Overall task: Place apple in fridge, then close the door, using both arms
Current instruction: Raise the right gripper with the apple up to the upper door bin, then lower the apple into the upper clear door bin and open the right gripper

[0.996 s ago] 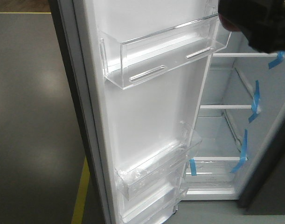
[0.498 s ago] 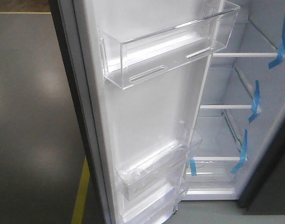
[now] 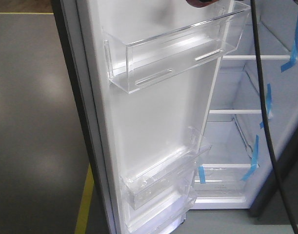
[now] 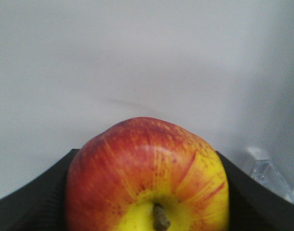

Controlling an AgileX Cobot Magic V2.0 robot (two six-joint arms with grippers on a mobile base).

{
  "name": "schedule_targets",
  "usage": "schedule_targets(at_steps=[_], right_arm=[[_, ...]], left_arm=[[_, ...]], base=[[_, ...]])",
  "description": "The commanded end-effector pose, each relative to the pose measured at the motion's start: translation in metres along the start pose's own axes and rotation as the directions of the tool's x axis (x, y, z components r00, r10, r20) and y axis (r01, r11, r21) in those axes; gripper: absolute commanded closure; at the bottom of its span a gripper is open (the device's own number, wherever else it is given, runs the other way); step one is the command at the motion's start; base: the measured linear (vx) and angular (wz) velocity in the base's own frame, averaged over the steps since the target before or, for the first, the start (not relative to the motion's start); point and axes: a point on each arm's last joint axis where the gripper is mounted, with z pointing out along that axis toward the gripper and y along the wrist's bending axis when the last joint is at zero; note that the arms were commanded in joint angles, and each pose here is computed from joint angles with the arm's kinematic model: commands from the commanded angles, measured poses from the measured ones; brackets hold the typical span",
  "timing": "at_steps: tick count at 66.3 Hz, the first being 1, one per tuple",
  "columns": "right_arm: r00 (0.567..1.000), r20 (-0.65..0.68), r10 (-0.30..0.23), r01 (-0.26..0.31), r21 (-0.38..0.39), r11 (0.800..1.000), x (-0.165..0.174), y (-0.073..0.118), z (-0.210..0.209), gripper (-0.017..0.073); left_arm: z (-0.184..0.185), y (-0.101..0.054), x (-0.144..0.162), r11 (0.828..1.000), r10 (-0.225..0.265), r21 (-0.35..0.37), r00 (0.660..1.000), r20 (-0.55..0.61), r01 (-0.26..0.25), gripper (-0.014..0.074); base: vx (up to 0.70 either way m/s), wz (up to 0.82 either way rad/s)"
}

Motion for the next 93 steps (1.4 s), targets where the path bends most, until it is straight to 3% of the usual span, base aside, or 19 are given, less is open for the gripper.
schedule_targets(at_steps=[1,31,57,65,76,93], right_arm=[[0.986,0.169,0.001,-0.005,0.026,1.0,-0.024,-0.003,-0.014,0.0351],[0.996,0.089,0.015,-0.017,0.017,1.0,-0.009,-0.004,0.01,0.0302],[0.999,0.036,0.028,-0.029,0.006,1.0,-0.005,-0.003,0.01,-0.0022],[0.999,0.034,0.028,-0.028,0.006,1.0,-0.005,-0.003,0.01,-0.0078],[0.999,0.032,0.025,-0.026,0.004,1.0,-0.007,-0.002,0.002,-0.0082],[0.999,-0.025,-0.02,0.02,0.0,1.0,-0.012,0.002,-0.038,-0.0026]], left_arm=[[-0.001,0.0,0.002,1.0,-0.017,0.009,0.998,0.058,0.017,0.0599],[-0.001,0.0,0.002,1.0,-0.017,0.009,0.998,0.058,0.017,0.0599],[-0.001,0.0,0.002,1.0,-0.017,0.009,0.998,0.058,0.017,0.0599],[-0.001,0.0,0.002,1.0,-0.017,0.009,0.998,0.058,0.017,0.0599],[-0.001,0.0,0.002,1.0,-0.017,0.009,0.998,0.058,0.017,0.0599],[-0.001,0.0,0.002,1.0,-0.017,0.009,0.998,0.058,0.017,0.0599]], base=[[0.0,0.0],[0.0,0.0],[0.0,0.0],[0.0,0.0],[0.0,0.0],[0.0,0.0]])
